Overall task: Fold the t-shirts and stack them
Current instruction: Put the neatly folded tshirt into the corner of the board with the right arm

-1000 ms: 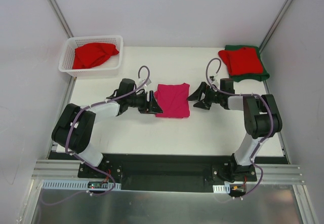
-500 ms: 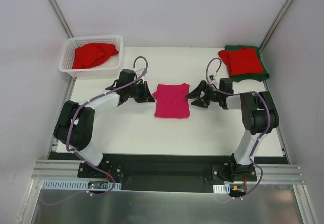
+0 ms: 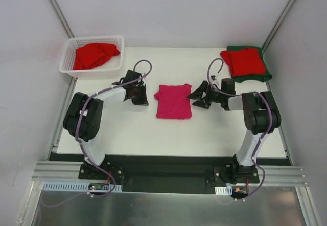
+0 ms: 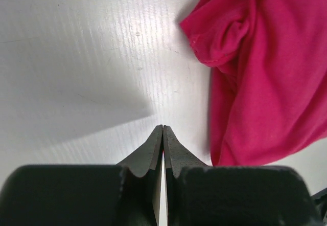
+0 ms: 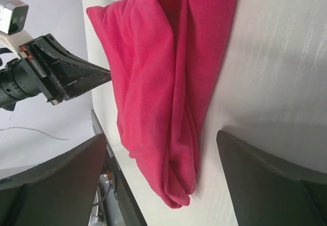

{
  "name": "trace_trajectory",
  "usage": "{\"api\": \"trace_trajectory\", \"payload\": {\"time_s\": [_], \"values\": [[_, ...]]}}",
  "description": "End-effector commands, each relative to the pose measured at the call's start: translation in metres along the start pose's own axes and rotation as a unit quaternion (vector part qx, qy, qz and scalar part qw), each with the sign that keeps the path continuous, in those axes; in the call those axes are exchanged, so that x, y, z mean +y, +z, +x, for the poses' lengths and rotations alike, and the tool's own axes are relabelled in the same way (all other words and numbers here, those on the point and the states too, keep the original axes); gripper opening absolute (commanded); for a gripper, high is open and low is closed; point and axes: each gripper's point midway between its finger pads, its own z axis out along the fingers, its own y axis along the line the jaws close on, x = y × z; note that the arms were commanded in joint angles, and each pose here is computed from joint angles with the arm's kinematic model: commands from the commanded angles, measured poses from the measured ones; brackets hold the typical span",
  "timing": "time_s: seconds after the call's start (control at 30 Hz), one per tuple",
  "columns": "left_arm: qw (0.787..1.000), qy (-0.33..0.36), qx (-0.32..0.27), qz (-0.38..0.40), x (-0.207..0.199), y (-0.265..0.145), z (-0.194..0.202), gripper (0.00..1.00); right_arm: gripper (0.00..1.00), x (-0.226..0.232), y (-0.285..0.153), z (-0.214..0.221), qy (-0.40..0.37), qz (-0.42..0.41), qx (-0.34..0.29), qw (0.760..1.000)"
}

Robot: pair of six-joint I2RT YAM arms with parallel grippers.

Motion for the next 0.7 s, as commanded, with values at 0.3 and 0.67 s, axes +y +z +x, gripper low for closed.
{"api": "trace_trajectory", "payload": {"time_s": [0.3, 0.67], "values": [[0.999, 0.026, 0.019, -0.011, -0.011, 0.029, -0.015, 0.00, 0.94, -0.008, 0.019, 0.010, -0.002, 0.007, 0.021, 1.000], [0.999, 0.035, 0.027, 0.000, -0.022, 0.037, -0.015, 0.00, 0.95, -0.008, 0.035, 0.021, 0.000, 0.013, 0.042, 0.999]]}}
